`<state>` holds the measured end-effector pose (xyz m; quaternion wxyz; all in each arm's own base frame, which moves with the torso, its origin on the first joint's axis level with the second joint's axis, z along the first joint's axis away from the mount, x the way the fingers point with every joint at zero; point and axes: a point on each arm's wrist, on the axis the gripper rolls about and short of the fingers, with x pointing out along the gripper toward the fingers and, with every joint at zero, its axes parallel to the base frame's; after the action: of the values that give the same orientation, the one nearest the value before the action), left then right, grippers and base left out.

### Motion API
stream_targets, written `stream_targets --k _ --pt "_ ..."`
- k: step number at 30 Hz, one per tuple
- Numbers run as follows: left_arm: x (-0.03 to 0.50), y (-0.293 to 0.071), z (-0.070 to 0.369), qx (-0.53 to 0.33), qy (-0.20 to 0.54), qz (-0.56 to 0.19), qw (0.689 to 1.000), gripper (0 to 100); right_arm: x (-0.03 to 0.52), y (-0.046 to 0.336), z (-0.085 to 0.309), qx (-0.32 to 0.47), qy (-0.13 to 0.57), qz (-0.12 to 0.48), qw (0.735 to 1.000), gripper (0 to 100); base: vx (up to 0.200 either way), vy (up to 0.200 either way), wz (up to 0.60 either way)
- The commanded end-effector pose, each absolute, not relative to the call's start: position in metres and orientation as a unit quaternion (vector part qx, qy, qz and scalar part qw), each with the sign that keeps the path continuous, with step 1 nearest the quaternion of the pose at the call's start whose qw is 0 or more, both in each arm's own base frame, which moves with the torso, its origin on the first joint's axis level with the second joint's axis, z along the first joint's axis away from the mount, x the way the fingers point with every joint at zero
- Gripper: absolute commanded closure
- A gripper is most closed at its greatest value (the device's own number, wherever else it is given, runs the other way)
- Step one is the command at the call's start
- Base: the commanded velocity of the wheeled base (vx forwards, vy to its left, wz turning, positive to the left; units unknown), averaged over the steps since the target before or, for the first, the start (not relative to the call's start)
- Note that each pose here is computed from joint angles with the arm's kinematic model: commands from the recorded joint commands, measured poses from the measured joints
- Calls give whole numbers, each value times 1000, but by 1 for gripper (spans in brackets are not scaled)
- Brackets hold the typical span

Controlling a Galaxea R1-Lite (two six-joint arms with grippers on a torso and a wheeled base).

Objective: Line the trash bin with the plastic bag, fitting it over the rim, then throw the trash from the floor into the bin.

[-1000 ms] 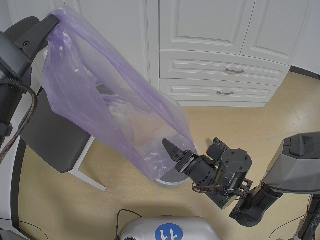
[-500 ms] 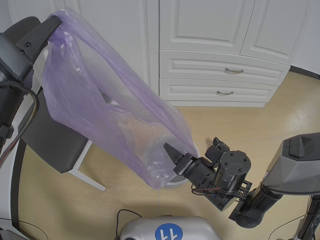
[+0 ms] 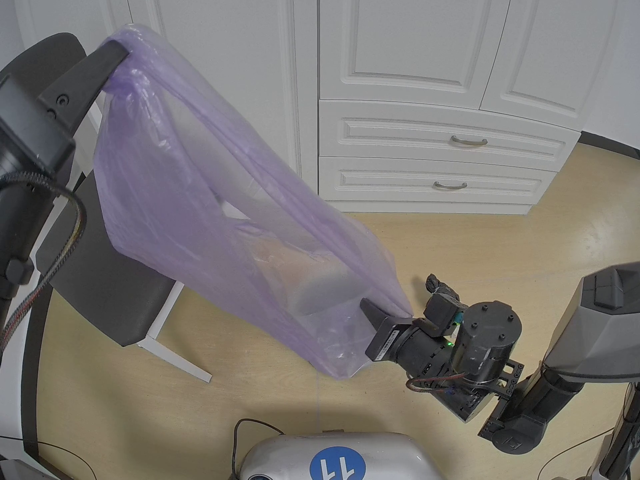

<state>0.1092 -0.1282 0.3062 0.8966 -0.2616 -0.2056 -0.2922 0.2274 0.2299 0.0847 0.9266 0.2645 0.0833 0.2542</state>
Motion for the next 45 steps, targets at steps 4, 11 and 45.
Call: stream_targets --k 4,11,45 --pt "112 -133 278 -219 -152 -296 917 100 245 196 106 230 25 213 949 100 0 0 0" --pt "116 -137 229 -93 11 -293 951 100 230 146 152 202 50 190 959 100 0 0 0" --pt "138 -130 209 -44 73 -243 966 100 123 56 177 -172 130 144 966 100 0 0 0"
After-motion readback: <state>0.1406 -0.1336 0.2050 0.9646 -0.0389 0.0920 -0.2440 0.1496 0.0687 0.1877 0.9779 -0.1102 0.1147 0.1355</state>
